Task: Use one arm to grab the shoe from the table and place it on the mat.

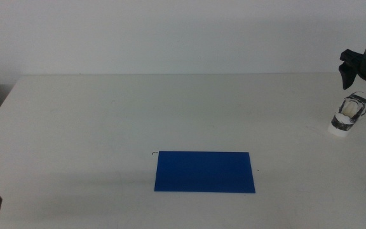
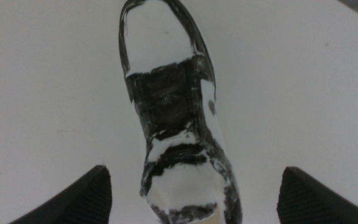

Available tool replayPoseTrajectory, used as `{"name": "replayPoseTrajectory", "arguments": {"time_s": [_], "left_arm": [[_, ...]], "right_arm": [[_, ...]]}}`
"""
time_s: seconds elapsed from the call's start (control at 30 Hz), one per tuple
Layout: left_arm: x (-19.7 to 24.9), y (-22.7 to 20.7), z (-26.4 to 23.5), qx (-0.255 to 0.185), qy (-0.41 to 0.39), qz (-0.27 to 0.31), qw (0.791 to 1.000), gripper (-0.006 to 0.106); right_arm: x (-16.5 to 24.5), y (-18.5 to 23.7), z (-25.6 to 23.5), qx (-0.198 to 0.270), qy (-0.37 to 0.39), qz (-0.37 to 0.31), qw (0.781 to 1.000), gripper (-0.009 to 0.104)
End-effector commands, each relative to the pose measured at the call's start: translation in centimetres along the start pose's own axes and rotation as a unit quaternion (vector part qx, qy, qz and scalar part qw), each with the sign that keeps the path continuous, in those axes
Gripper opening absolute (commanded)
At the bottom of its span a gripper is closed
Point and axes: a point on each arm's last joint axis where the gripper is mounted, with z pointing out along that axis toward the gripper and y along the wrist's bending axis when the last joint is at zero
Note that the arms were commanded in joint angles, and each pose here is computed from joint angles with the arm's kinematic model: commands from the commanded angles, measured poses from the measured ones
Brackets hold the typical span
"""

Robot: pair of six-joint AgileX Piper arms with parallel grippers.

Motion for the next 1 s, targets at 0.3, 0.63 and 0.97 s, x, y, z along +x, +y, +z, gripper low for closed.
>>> {"name": "replayPoseTrajectory", "arguments": {"time_s": [0.3,0.63,0.97], "left_arm": [[-0.6,0.0,-0.1,0.002,-0.042,-0.012,0.999,0.094],[-0.6,0.0,-0.1,0.002,-0.042,-0.012,0.999,0.094],[-0.6,0.0,-0.1,0.002,-0.042,-0.012,0.999,0.094]], "right_arm": [[-0.8,0.0,-0.9,-0.008,-0.012,-0.021,1.0,0.07],[-0.7,0.1,1.4,0.009,-0.008,-0.026,1.0,0.064],[-0.3,0.1,1.0,0.014,0.01,-0.022,1.0,0.012]]}}
